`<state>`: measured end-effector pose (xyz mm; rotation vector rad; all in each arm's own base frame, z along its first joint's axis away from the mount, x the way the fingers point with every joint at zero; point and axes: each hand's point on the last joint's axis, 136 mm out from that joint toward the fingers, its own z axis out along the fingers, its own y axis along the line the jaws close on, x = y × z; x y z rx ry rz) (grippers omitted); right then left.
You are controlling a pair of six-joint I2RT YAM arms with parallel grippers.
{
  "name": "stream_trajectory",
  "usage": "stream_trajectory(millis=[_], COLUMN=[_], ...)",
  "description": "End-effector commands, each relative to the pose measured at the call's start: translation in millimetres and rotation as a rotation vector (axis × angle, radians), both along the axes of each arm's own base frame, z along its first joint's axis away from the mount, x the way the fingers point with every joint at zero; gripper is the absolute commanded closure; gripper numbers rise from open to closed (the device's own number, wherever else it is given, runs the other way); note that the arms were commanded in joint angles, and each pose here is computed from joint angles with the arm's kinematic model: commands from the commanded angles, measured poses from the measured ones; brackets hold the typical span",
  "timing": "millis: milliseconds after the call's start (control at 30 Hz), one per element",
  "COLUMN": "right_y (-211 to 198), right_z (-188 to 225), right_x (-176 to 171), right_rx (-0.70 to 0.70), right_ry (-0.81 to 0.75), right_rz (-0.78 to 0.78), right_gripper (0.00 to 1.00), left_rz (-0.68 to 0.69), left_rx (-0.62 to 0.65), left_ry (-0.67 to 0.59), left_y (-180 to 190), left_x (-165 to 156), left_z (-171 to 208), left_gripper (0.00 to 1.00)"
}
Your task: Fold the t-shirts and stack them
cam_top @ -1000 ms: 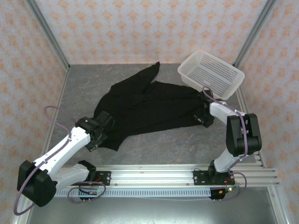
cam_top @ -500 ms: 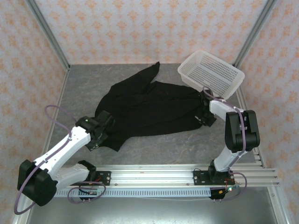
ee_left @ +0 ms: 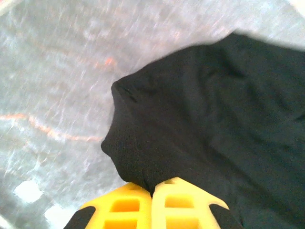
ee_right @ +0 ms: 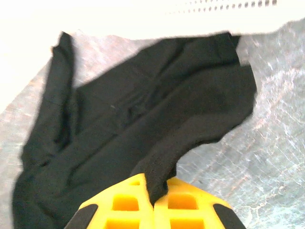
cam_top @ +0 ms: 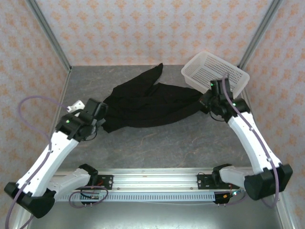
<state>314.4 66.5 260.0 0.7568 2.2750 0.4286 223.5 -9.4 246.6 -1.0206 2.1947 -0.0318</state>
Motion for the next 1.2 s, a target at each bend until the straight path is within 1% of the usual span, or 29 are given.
stream_trajectory(millis=[0,200,267,400,500,567,667,733,800,867,967,1000,1067,1100,1167], right_y=[-7.1,-5.2,-1.5,10.6,19.2,26.5,47.0,62.7,78.3,92.4,109.5,112.8,114.1,112.5,104.2], right_z=[36.3,128.5,152.8,196.3,216.9,215.8,201.0,184.3,167.5,154.5,148.0,153.2,172.7,186.1,218.2], right_x=[-18.4,-52.7,-62.4,-67.5,-54.1,-34.6,6.8,38.6,70.8,105.0,151.2,164.1,189.4,197.5,213.1], right_rx=[0.001,0.068,0.095,0.169,0.224,0.246,0.301,0.340,0.378,0.411,0.423,0.430,0.432,0.430,0.415], right_ry=[-0.076,-0.393,-0.472,-0.589,-0.624,-0.601,-0.541,-0.485,-0.450,-0.431,-0.428,-0.446,-0.493,-0.521,-0.589], right_rz=[-0.001,0.082,0.117,0.177,0.186,0.185,0.211,0.228,0.248,0.262,0.292,0.302,0.305,0.304,0.293], right_gripper=[1.00,1.00,1.00,1.00,1.00,1.00,1.00,1.00,1.00,1.00,1.00,1.00,1.00,1.00,1.00], left_rz=[0.073,0.144,0.156,0.153,0.152,0.150,0.126,0.096,0.077,0.078,0.062,0.060,0.059,0.063,0.063], left_rx=[0.071,0.041,0.042,0.056,0.074,0.094,0.131,0.142,0.076,0.026,0.020,0.015,0.013,0.023,0.047], left_ry=[-0.178,-0.522,-0.615,-0.746,-0.804,-0.797,-0.703,-0.609,-0.515,-0.437,-0.377,-0.374,-0.421,-0.456,-0.574], left_y=[29.5,63.9,72.7,80.9,79.3,73.3,53.7,39.2,33.6,37.5,48.8,53.8,66.4,72.1,81.8], left_x=[-9.3,-48.7,-60.4,-72.2,-65.2,-49.5,-6.2,32.0,73.5,113.4,163.4,175.4,193.1,196.4,194.9], left_z=[53.0,135.8,165.4,227.8,265.7,277.1,272.2,255.3,229.9,206.2,190.6,190.8,211.0,225.8,271.3], left_gripper=[1.00,1.00,1.00,1.00,1.00,1.00,1.00,1.00,1.00,1.00,1.00,1.00,1.00,1.00,1.00])
